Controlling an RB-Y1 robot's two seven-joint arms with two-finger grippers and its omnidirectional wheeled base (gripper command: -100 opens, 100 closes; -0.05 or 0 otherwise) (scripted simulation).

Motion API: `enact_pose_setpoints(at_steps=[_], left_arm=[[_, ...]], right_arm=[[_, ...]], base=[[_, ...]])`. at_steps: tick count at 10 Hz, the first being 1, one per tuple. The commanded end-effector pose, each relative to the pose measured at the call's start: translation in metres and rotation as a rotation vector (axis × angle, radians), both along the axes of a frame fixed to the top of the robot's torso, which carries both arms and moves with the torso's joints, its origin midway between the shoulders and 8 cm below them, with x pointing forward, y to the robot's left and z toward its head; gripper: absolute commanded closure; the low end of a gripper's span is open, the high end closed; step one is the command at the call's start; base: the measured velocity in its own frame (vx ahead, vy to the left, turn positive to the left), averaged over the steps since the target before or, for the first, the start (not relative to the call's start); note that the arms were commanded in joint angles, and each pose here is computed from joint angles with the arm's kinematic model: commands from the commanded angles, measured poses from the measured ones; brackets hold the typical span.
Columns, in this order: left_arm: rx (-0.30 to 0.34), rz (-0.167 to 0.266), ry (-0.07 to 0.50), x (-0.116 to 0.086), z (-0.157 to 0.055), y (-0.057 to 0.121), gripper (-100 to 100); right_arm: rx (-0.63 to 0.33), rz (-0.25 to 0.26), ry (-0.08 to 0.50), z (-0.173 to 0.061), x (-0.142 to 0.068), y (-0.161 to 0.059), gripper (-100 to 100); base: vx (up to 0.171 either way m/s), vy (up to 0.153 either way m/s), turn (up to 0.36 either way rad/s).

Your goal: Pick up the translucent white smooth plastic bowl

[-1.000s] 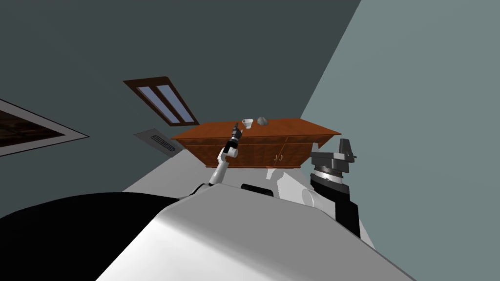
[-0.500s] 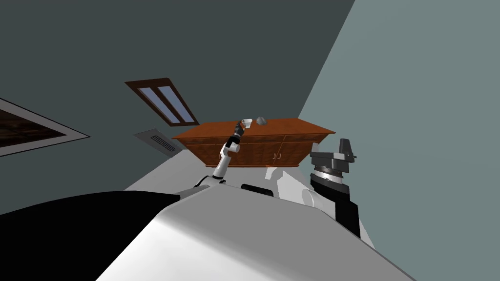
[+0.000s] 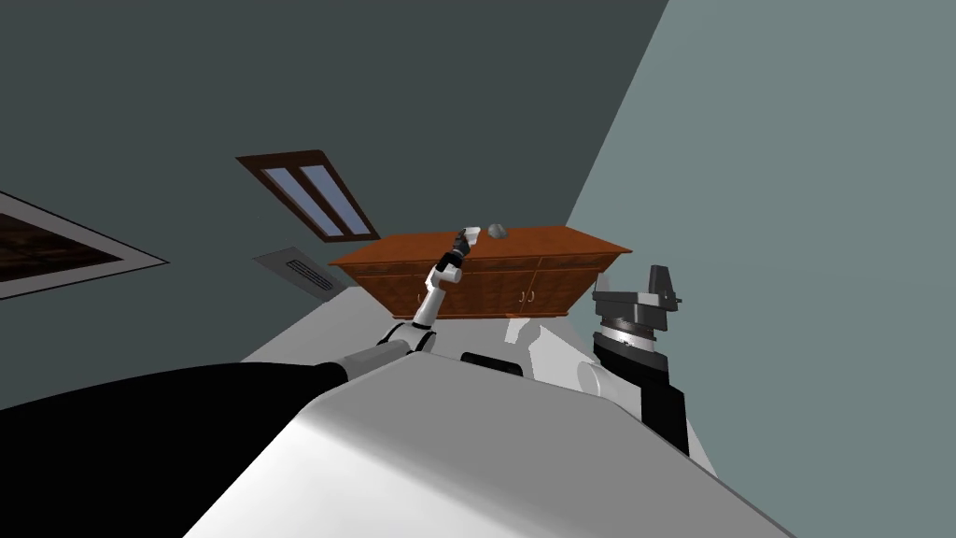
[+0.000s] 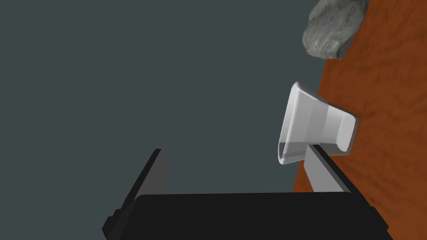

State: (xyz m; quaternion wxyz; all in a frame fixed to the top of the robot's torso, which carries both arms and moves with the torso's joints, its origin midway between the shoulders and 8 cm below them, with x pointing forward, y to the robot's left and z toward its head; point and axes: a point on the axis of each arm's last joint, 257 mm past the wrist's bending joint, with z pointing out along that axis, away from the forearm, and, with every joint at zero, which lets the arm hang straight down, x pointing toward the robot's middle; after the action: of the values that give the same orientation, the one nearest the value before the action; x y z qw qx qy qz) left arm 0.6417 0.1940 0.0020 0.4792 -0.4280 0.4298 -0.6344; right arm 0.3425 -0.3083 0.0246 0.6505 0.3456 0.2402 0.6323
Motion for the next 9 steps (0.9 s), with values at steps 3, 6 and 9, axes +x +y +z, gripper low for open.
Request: enact_pose_setpoints(at_steps=[3,6,9], left_arm=[[0.004,-0.012,0.067,0.022,0.002,-0.010,-100],[0.007,-0.020,0.131,0.039,0.000,-0.017,-100],[0.012,-0.028,0.198,0.054,-0.002,-0.024,-100]], right_arm=[[0.000,0.000,0.000,0.000,0.000,0.000,0],[0.000,0.000,0.000,0.000,0.000,0.000,0],[0.000,0.000,0.000,0.000,0.000,0.000,0]], base=[[-0.026,-0.012,-0.019],[-0.015,-0.007,-0.017],[-0.005,-0.005,-0.013]])
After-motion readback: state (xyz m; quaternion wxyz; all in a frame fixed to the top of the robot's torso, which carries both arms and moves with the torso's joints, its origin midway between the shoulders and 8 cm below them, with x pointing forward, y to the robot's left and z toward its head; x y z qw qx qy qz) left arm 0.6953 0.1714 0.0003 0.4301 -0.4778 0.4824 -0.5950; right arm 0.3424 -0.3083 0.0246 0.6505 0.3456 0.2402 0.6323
